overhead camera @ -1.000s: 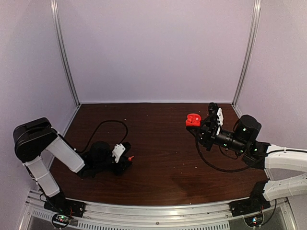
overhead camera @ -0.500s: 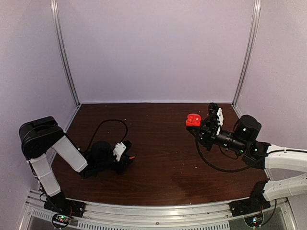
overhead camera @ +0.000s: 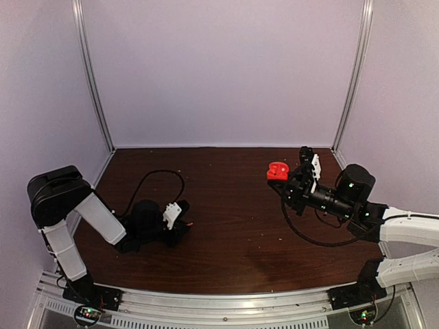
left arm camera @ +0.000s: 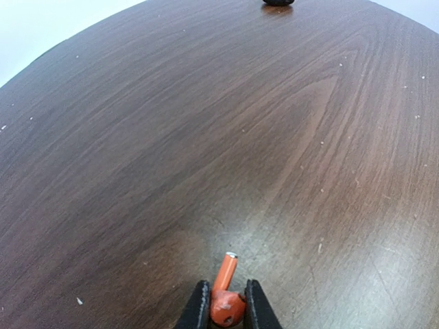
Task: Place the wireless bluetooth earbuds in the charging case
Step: Pick up the right earbud from the center of the board, then place the right earbud at the center of the board.
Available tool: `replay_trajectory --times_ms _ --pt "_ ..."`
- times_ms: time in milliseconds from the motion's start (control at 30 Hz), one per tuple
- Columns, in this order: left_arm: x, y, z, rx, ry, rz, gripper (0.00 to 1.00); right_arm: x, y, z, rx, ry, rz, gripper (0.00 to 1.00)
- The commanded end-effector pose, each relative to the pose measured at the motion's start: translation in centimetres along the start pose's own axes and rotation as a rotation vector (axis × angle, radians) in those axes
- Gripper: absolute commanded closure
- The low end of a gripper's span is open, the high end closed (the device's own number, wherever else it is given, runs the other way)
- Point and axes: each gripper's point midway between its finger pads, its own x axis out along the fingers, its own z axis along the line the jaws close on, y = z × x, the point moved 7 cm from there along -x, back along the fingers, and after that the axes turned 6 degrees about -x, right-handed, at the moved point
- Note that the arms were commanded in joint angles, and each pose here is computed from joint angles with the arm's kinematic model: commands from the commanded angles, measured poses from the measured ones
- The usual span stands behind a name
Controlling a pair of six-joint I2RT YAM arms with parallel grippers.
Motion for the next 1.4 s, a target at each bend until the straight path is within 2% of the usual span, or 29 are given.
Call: replay_trajectory --times_ms 0,300,500,700,1133,1300,1367 --pt "-0.4 0.9 0.1 -0.008 -0.011 0.102 0.88 -0.2 -0.4 -0.3 -0.011 0.017 -0.018 1.0" --pt "-2.2 -5.1 -2.6 0.115 0.001 0.116 0.91 0.2 0.5 0.2 -0.034 -0.031 0.014 1.0" --pt "-5.9 -10.9 -5.2 0.222 0.098 0.074 0.91 0.5 1.4 1.8 -0.148 -0.187 0.042 1.0" --pt "-9.8 -15.1 -7.9 0.346 0.21 0.033 0.9 0.8 2.4 2.4 -0.302 -0.235 0.098 1.0" --pt "-12.0 -20.3 -13.8 0.561 0.308 -0.009 0.9 2.2 4.1 3.6 -0.522 -0.242 0.279 1.0" --pt "-12.1 -21.4 -15.4 0.614 0.316 -0.014 0.9 2.7 4.1 4.0 -0.507 -0.244 0.272 1.0" --pt "-11.9 -21.7 -15.6 0.624 0.313 0.001 0.9 3.2 4.5 4.2 -0.49 -0.261 0.305 1.0"
